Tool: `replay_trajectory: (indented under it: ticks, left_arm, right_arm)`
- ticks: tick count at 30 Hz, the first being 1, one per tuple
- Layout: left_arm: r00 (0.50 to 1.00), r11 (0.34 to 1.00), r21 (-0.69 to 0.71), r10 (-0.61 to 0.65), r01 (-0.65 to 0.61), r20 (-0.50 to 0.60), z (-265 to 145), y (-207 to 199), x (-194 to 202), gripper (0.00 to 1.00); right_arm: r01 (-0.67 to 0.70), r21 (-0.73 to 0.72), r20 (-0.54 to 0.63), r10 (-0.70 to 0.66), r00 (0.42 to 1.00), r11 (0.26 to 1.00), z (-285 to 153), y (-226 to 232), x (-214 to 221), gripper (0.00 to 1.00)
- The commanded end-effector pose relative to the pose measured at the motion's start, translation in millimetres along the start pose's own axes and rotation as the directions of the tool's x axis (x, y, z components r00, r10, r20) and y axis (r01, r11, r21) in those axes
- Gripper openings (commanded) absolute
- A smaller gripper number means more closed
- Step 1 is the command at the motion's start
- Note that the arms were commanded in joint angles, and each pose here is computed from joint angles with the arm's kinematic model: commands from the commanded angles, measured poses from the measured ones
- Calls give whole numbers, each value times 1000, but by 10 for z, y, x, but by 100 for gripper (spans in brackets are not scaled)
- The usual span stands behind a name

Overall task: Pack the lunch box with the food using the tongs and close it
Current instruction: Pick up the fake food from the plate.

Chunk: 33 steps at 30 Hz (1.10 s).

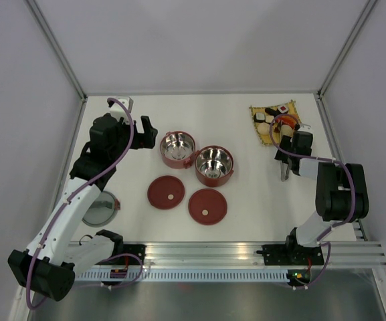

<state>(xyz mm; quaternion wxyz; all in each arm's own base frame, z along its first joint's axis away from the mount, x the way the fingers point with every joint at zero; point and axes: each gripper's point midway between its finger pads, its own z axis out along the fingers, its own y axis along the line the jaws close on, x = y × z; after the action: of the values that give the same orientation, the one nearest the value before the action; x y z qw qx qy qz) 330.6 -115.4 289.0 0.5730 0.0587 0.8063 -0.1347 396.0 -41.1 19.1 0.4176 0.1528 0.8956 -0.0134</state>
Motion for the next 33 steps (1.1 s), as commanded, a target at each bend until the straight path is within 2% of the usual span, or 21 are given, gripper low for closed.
replay_trajectory:
  ticks: [1, 6, 11, 13, 17, 21, 26, 33]
  left_arm:
    - [999, 999, 19, 33, -34, 11, -8, -32, -36, 100]
    - [999, 999, 22, 33, -34, 12, -15, -39, -43, 100]
    - [999, 999, 24, 35, -35, 15, -23, -42, -50, 100]
    - [999, 999, 23, 35, -35, 16, -25, -39, -51, 100]
    - [999, 999, 23, 38, -38, 23, -49, -40, -70, 100]
    - [999, 999, 23, 39, -40, 30, -70, -40, -90, 100]
    - [999, 999, 25, 37, -38, 35, -83, -45, -101, 100]
    - [998, 999, 18, 40, -41, 46, -113, -34, -130, 100]
  right_arm:
    - [8, -30, 5, -7, 1000, 1000, 1, 79, -87, 63]
    - [71, -39, -38, -72, 997, 997, -63, 101, -203, 60]
    - [89, -33, -113, -92, 989, 996, -54, 88, -144, 48]
    - [86, -35, -129, -90, 988, 996, -45, 97, -135, 40]
    - [83, -57, -138, -90, 986, 995, -103, 145, -189, 31]
    - [85, -64, -119, -92, 989, 994, -254, 188, -421, 24]
    - [81, -37, -114, -85, 990, 996, -452, 160, -608, 22]
    - [67, -48, -16, -68, 998, 997, -750, 212, -966, 10]
